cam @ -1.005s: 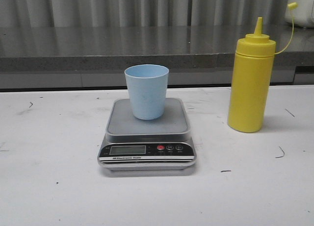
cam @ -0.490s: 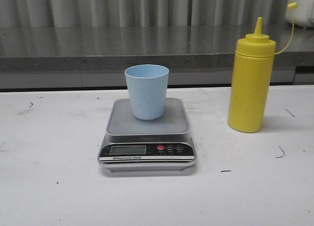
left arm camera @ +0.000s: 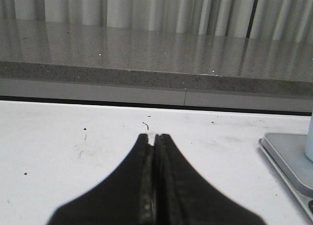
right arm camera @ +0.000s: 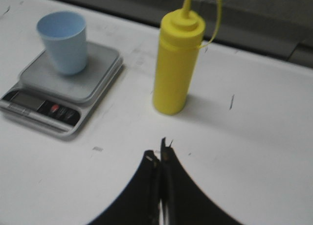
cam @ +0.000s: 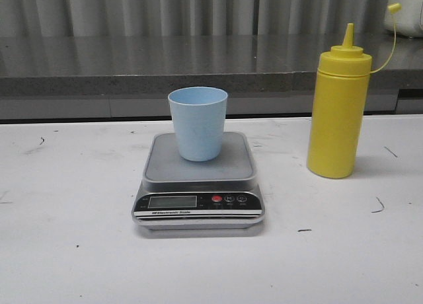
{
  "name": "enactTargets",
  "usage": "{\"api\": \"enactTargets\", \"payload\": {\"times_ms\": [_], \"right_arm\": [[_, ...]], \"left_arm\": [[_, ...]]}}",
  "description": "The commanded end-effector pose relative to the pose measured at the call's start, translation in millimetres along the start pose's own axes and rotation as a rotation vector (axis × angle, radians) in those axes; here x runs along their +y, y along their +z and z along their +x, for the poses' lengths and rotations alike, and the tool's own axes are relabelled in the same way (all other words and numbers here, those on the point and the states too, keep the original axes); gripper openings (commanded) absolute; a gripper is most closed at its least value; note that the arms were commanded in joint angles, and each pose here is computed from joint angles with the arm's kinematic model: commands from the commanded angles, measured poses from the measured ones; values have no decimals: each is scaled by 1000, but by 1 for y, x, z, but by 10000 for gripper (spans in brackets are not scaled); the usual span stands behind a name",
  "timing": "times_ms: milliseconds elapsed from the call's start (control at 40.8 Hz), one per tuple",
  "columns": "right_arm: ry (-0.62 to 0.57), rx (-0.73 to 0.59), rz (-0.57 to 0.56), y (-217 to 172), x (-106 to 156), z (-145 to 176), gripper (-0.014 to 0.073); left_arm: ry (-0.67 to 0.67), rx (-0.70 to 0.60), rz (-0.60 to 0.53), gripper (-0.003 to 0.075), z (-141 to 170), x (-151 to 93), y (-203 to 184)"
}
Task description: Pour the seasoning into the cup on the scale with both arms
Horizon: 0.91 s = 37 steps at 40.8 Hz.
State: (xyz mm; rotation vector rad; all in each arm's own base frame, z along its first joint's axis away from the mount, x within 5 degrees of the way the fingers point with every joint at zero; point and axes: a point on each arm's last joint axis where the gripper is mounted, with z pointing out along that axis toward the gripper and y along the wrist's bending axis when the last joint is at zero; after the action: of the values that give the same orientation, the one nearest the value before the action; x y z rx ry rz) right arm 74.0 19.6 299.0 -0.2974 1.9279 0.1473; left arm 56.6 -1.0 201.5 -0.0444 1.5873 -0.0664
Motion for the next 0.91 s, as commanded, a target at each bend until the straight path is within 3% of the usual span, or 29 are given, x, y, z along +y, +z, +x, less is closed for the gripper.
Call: {"api": "enactTargets", "payload": {"times_ms": [0,147,343,882], "right_arm": [[-6,-258,76,0,-5,5,-118],[30,-435,151,3,-6,49,-118],[66,-513,183,11,-5,89,-118],[69,-508,188,11,-5,91,-118]], "left_arm": [[-15,-83,1,-20,-3,0,-1],[-15,-83,1,-20,-3,0,-1],[-15,-83,1,-20,-3,0,-1],[-15,-81,1,-20,-3,0,-1]]}}
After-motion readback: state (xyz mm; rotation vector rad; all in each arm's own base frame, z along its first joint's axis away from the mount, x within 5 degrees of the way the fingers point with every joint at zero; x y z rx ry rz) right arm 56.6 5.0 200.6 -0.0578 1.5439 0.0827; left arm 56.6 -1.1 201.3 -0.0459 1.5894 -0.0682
